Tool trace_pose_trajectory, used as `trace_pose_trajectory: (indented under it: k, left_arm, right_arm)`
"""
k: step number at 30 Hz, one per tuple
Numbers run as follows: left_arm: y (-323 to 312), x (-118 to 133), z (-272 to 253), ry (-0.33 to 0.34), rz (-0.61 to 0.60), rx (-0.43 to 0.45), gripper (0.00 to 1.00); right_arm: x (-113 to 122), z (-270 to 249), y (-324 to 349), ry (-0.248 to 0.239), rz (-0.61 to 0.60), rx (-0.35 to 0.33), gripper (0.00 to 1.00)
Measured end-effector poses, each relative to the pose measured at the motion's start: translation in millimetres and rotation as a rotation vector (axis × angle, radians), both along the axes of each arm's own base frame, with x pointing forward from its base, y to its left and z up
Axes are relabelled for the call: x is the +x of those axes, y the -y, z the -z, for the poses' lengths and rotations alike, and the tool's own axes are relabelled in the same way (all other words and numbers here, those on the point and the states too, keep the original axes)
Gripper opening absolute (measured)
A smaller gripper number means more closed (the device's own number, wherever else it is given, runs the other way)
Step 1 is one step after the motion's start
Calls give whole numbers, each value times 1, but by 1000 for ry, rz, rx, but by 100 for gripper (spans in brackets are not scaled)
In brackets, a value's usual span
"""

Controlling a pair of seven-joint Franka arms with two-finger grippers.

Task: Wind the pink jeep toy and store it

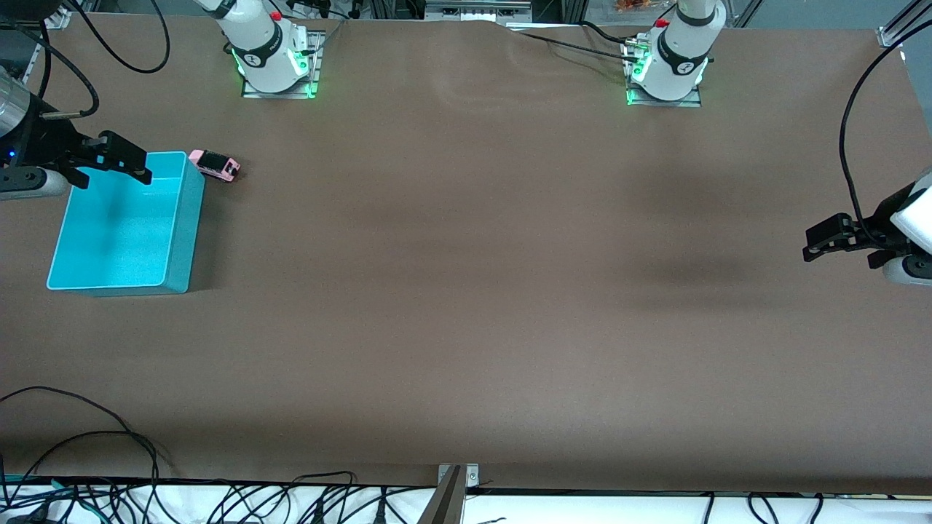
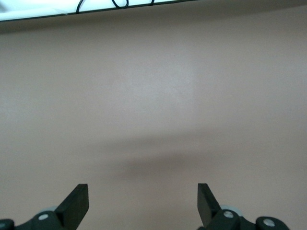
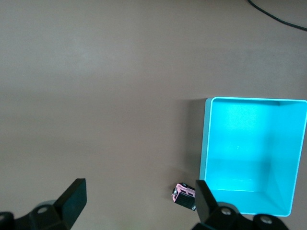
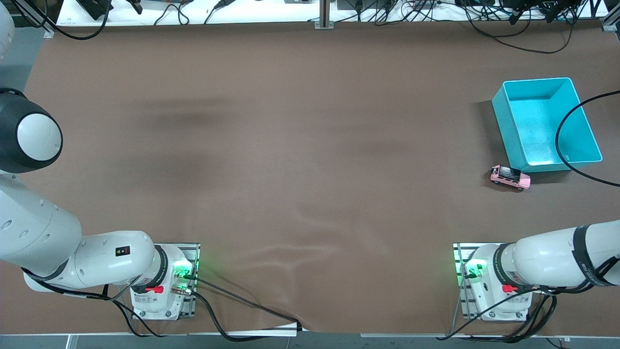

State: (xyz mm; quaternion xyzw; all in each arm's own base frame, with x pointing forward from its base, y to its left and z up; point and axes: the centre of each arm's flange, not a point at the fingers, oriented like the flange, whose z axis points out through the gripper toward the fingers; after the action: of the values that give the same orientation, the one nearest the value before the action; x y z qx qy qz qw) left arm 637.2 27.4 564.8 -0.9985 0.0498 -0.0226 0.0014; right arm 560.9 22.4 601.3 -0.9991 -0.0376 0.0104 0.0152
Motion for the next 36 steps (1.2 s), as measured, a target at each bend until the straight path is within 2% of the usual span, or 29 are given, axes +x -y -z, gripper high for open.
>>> trace_pose_trajectory:
  k: [36]
  left_arm:
    - [3,-3,1,-6,7,1,100]
  right_arm:
    - [1,2,3,-2,16,0,100]
